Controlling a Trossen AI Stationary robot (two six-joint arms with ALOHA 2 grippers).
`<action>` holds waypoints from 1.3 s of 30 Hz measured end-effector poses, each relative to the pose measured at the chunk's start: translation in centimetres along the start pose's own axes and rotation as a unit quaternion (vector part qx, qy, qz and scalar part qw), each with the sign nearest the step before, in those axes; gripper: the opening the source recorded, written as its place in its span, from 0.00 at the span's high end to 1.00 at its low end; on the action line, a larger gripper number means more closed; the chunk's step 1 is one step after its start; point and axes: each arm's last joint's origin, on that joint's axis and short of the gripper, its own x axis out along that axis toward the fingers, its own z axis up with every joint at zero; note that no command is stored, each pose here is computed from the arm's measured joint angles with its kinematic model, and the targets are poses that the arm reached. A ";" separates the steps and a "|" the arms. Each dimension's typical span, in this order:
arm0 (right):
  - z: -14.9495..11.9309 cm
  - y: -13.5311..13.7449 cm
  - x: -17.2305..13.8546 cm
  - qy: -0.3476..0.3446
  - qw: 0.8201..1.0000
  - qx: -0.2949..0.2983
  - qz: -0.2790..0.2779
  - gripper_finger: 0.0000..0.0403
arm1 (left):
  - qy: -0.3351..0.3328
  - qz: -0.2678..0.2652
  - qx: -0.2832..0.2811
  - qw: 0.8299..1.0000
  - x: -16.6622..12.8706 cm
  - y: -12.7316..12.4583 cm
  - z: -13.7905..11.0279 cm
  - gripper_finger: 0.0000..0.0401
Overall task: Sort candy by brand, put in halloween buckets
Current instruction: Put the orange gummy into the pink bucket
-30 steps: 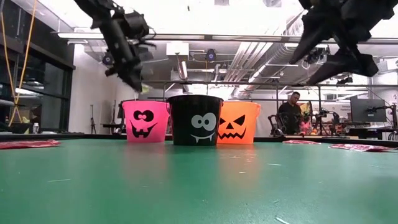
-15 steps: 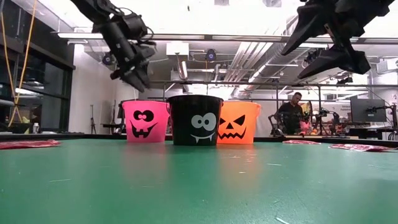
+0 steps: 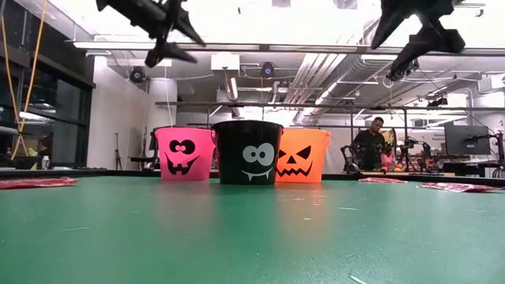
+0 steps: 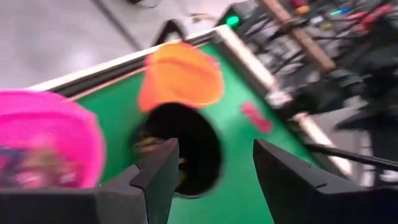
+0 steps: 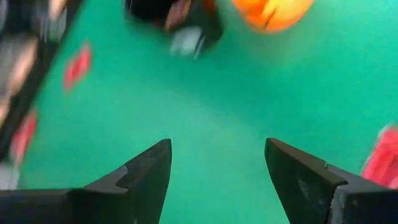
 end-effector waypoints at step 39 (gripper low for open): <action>-18.0 0.9 11.1 0.364 0.895 -0.168 -0.194 0.94 | -0.022 -0.049 -0.022 0.998 0.8 -5.1 -6.2 0.51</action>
